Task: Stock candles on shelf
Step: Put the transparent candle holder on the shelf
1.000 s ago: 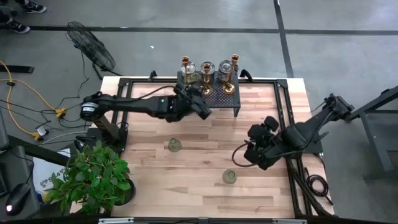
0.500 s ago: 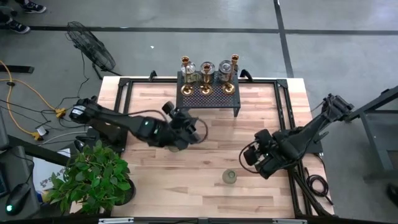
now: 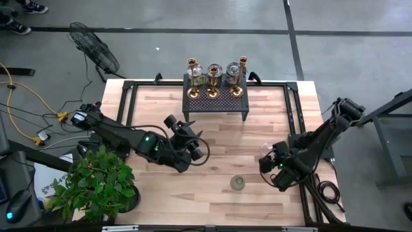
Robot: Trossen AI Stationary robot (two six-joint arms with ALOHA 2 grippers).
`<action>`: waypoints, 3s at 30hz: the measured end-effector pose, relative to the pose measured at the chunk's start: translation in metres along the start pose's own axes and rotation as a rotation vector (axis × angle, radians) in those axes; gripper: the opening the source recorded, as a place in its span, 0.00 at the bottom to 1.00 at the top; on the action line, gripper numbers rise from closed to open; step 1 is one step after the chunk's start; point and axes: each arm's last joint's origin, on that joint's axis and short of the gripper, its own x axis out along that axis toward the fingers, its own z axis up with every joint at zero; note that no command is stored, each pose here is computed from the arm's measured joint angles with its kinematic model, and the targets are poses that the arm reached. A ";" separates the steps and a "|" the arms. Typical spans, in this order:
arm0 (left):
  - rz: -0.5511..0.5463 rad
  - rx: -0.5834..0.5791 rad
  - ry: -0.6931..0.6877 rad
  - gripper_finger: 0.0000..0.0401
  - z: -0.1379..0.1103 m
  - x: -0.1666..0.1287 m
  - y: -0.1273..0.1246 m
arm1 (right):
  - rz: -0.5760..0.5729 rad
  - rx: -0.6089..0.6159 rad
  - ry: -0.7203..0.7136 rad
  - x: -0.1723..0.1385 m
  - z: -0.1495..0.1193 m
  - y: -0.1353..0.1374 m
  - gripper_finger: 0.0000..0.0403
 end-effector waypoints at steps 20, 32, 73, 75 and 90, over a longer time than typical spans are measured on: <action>0.003 -0.015 0.019 0.52 -0.003 0.001 0.002 | -0.039 0.024 -0.071 0.033 0.000 -0.018 0.56; -0.010 -0.009 0.031 0.52 -0.003 0.001 0.001 | -0.048 0.043 -0.150 0.040 0.014 -0.013 0.56; -0.006 -0.014 0.036 0.52 -0.004 0.001 0.002 | -0.073 -0.029 -0.151 0.042 0.018 -0.011 0.31; -0.005 -0.013 0.036 0.52 -0.005 0.001 0.002 | -0.068 -0.040 -0.146 0.042 0.018 -0.011 0.30; 0.062 0.006 0.062 0.52 -0.013 0.000 0.009 | 0.036 -0.142 -0.181 0.010 0.053 0.020 0.30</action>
